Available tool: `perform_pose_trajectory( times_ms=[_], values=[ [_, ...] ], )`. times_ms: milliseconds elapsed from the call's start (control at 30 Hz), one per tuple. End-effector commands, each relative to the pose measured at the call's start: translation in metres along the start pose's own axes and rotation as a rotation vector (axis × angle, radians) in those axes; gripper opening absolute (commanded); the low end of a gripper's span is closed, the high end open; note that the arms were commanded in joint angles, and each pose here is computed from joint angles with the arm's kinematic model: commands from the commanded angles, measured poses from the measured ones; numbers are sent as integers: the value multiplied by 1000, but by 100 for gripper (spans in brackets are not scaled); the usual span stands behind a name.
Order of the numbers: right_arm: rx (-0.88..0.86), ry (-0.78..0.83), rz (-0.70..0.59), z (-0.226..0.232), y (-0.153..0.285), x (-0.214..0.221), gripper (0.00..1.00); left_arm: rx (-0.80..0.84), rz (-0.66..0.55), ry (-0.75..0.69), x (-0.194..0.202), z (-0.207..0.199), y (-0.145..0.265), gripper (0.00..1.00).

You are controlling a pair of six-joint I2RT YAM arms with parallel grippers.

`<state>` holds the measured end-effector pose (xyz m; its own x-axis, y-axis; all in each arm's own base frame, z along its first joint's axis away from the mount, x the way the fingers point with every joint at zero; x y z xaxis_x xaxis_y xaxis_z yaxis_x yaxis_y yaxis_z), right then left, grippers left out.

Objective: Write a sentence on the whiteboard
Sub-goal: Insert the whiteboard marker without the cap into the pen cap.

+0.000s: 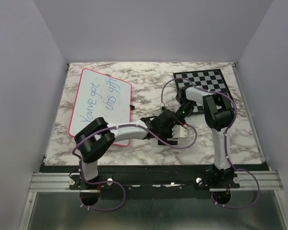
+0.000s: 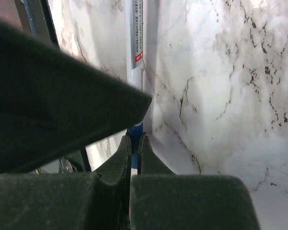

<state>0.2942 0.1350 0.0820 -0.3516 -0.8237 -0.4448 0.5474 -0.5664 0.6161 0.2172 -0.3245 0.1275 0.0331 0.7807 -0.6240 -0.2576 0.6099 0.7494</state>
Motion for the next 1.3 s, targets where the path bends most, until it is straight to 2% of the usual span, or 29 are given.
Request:
perform_pose_trajectory(
  times_ms=[0, 233, 333, 433, 467, 533, 567, 633, 667, 767, 867, 1267],
  values=[
    [-38, 20, -21, 7, -2, -1, 1, 58, -7, 21, 14, 1, 8, 99],
    [-66, 35, -43, 14, -1, -1, 1, 33, 24, 32, 31, 7, 8, 99],
    [-76, 39, -47, 16, -1, -1, 1, 40, 46, 24, 31, 9, 3, 94],
    [-83, 43, -49, 19, 0, -2, 1, 56, 76, 25, 32, 9, -1, 81],
    [-82, 44, -50, 18, 0, -2, 1, 60, 82, 26, 33, 9, -2, 71],
    [-84, 45, -50, 18, 0, -2, 1, 55, 97, 27, 33, 10, -3, 59],
    [-87, 43, -51, 18, 0, -2, 1, 53, 100, 27, 34, 10, -3, 49],
    [-89, 46, -55, 18, 0, -3, 1, 47, 107, 24, 36, 9, -3, 41],
    [-94, 41, -57, 18, 0, -3, 1, 48, 106, 24, 36, 9, -2, 31],
    [-90, 42, -77, 17, 1, -7, 1, 65, 97, 34, 33, 9, -2, 17],
    [-87, 40, -106, 16, 3, -13, 1, 95, 55, 56, 22, 6, -3, 12],
    [-76, 33, -133, 14, 3, -17, 1, 96, -149, 151, -15, 11, -21, 10]
  ],
)
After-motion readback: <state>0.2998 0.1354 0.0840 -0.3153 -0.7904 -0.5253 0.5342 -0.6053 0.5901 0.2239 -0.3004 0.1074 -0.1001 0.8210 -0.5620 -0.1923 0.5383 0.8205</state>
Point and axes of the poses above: each gripper's point midway between its finger pads, its own y axis back along the fingers, its own z axis along the line the jaws close on, x = y × z, the point moved 10 cm from there along y, back along the fingers, and after that the axes turned 11 degrees about y, right-handed, at the moved point
